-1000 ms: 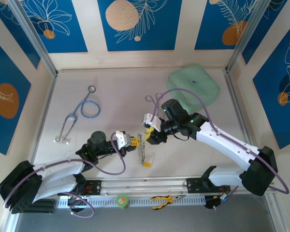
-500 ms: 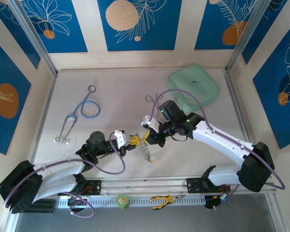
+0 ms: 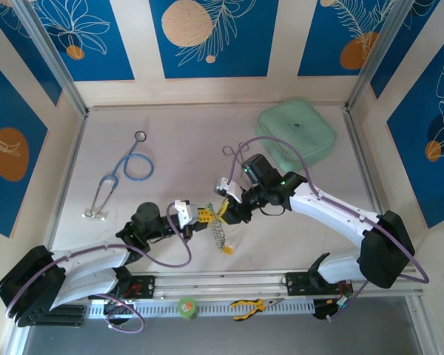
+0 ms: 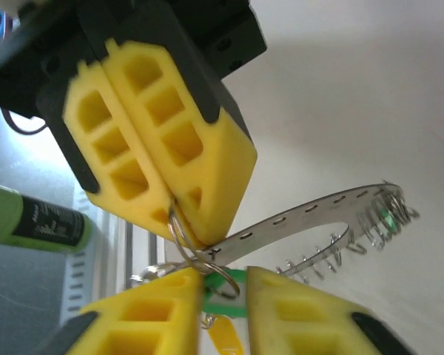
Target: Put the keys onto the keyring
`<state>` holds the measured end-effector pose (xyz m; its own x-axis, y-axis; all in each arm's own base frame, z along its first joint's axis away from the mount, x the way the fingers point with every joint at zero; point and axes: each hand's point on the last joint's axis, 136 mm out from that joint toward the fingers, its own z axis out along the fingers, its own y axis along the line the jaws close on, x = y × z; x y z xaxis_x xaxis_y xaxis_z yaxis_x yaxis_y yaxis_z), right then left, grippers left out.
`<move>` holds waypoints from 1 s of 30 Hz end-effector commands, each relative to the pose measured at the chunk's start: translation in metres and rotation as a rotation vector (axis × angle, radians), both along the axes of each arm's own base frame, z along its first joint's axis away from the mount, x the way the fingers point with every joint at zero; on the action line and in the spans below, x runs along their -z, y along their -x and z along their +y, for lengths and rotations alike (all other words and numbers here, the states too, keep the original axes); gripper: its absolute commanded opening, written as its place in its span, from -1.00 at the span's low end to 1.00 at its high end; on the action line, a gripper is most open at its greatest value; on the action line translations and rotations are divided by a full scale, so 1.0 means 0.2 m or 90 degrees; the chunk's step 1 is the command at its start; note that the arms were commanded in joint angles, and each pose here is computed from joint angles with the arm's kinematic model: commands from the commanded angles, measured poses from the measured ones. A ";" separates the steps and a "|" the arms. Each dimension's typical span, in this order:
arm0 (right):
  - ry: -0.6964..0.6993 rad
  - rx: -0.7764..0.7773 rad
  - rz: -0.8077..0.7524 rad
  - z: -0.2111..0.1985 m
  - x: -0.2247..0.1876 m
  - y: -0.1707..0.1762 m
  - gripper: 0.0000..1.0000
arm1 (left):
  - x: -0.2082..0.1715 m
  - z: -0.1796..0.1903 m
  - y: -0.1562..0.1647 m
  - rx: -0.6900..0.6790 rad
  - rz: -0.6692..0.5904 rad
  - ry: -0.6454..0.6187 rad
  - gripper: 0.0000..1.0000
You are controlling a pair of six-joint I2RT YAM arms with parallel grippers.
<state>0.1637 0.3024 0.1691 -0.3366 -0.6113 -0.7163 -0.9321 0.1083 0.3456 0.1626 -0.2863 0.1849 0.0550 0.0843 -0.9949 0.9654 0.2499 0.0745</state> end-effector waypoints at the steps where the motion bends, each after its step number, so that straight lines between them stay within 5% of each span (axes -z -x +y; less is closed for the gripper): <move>1: -0.035 -0.002 0.011 0.00 -0.02 0.02 -0.38 | -0.13 0.00 0.01 0.002 -0.040 0.058 -1.00; 14: -0.078 0.070 -0.228 -0.11 -0.06 -0.05 -0.11 | -0.12 0.00 0.01 0.002 -0.004 0.085 -1.00; 30: -0.063 0.046 -0.241 0.02 0.11 -0.03 -0.15 | -0.12 -0.01 0.01 0.009 0.001 0.086 -1.00</move>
<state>0.1653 0.2998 0.1448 -0.0997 -0.5420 -0.8345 -0.9872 0.1591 0.0146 0.1629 -0.2865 0.1917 0.0199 0.0051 -0.9998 0.9662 0.2571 0.0205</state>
